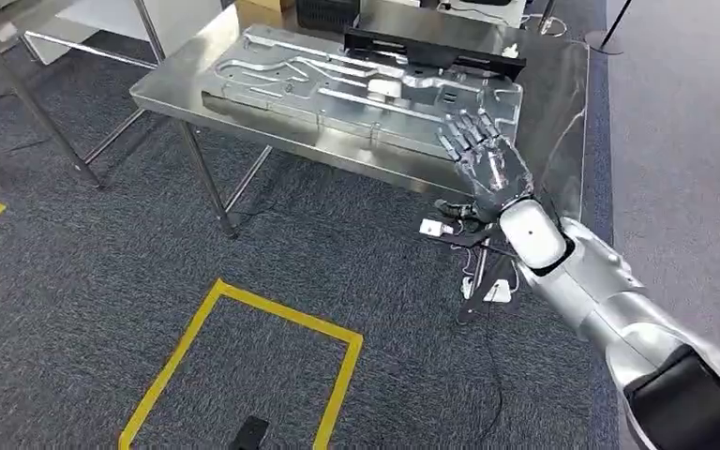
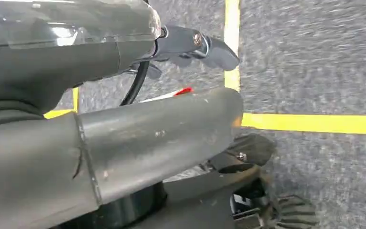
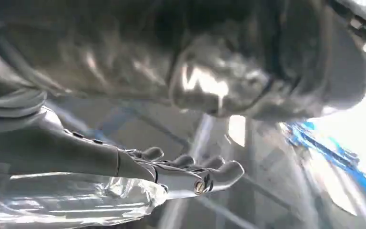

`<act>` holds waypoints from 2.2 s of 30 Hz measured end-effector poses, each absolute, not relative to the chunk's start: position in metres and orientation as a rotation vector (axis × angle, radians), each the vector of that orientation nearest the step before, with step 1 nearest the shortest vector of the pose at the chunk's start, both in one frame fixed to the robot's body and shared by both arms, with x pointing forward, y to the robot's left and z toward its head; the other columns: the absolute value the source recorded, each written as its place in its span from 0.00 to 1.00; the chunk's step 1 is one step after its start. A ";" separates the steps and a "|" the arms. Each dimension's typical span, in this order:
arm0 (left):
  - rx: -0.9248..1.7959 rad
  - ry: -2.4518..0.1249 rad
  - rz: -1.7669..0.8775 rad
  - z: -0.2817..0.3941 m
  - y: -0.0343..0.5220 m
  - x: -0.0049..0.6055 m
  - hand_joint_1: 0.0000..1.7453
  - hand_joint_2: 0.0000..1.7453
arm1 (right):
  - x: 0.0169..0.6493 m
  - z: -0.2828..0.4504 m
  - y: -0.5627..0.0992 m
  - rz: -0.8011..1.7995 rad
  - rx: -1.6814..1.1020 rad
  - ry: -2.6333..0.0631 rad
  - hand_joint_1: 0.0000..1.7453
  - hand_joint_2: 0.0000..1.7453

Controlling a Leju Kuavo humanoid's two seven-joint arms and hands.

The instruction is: Take the parts from the cabinet and place them on the table.

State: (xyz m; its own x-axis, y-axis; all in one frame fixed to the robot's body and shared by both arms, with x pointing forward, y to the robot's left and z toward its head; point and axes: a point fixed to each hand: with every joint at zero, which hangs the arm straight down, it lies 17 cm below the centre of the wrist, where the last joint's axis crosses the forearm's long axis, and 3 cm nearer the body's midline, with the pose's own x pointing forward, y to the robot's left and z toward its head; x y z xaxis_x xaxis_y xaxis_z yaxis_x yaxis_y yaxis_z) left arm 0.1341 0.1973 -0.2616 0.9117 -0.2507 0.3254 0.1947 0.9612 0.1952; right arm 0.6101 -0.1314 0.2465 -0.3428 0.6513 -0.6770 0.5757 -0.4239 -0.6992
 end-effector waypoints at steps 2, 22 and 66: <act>0.168 -0.348 -0.210 -0.262 0.200 0.131 0.00 0.00 | 0.597 0.219 -0.136 1.700 -1.587 -1.721 0.00 0.00; 0.239 -0.259 0.044 -0.269 0.223 0.094 0.00 0.00 | 0.192 -0.248 -0.281 0.397 -0.428 -0.367 0.00 0.00; 0.243 -0.266 0.034 -0.271 0.229 0.091 0.00 0.00 | 0.070 -0.276 -0.285 0.106 -0.368 -0.098 0.00 0.00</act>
State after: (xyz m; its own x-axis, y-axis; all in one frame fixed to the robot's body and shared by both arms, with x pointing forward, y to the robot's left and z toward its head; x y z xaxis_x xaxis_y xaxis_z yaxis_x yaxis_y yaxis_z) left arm 0.0906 0.2292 -0.2706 0.9645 0.0018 0.2640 -0.0657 0.9702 0.2333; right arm 0.0696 -0.2849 -0.2757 0.9897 0.1211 0.0766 -0.0854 0.9276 -0.3637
